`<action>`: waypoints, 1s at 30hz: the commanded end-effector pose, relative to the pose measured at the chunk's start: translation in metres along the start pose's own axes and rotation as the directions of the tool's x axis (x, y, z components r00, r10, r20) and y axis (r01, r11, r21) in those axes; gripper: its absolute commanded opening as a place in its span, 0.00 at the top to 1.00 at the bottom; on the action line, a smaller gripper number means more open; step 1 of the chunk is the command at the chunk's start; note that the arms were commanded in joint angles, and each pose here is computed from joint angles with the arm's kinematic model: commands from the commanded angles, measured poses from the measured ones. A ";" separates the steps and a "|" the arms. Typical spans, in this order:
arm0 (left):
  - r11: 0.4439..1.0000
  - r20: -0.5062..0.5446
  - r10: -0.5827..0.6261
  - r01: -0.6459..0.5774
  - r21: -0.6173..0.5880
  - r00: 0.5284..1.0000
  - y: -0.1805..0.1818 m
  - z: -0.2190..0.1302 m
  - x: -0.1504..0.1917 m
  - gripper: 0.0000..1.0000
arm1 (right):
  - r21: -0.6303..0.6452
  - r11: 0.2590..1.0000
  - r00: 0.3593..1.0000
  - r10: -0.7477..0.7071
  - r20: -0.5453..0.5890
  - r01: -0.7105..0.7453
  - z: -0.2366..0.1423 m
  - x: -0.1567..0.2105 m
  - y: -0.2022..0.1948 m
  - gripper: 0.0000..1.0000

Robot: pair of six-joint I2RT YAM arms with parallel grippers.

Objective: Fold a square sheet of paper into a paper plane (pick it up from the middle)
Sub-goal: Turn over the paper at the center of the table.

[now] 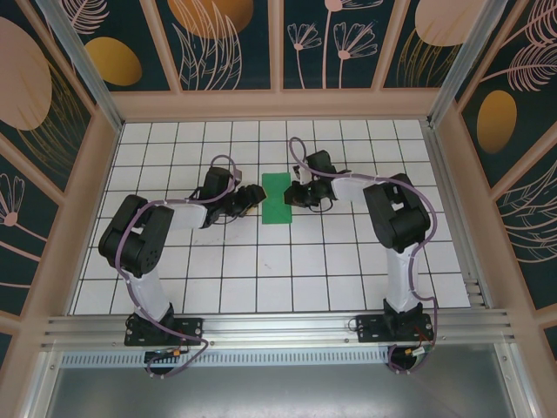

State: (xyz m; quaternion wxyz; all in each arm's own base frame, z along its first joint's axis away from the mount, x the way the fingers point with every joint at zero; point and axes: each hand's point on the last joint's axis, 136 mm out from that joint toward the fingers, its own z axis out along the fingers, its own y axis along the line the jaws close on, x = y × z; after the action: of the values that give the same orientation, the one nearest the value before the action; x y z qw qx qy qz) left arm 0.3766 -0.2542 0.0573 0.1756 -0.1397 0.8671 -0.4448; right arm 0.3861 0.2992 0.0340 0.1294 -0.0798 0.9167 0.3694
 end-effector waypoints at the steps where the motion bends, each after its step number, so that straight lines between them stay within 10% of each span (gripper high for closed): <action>1: 0.997 -0.006 -0.004 0.004 0.073 1.000 -0.013 -0.005 0.005 0.44 | -0.135 0.991 0.998 -0.014 0.060 0.022 -0.021 -0.017 0.031 0.92; 30: 0.957 -0.016 -0.044 0.047 0.287 0.999 -0.039 0.012 -0.005 0.47 | -0.314 0.949 0.997 0.048 0.064 -0.025 -0.047 -0.015 0.067 0.91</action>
State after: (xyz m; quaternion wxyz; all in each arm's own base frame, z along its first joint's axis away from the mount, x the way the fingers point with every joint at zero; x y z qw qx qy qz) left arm 0.3824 -0.2743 0.0662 0.1688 -0.1479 0.8107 -0.5407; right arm 0.3782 0.3147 0.0957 0.1299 -0.0587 0.8574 0.4946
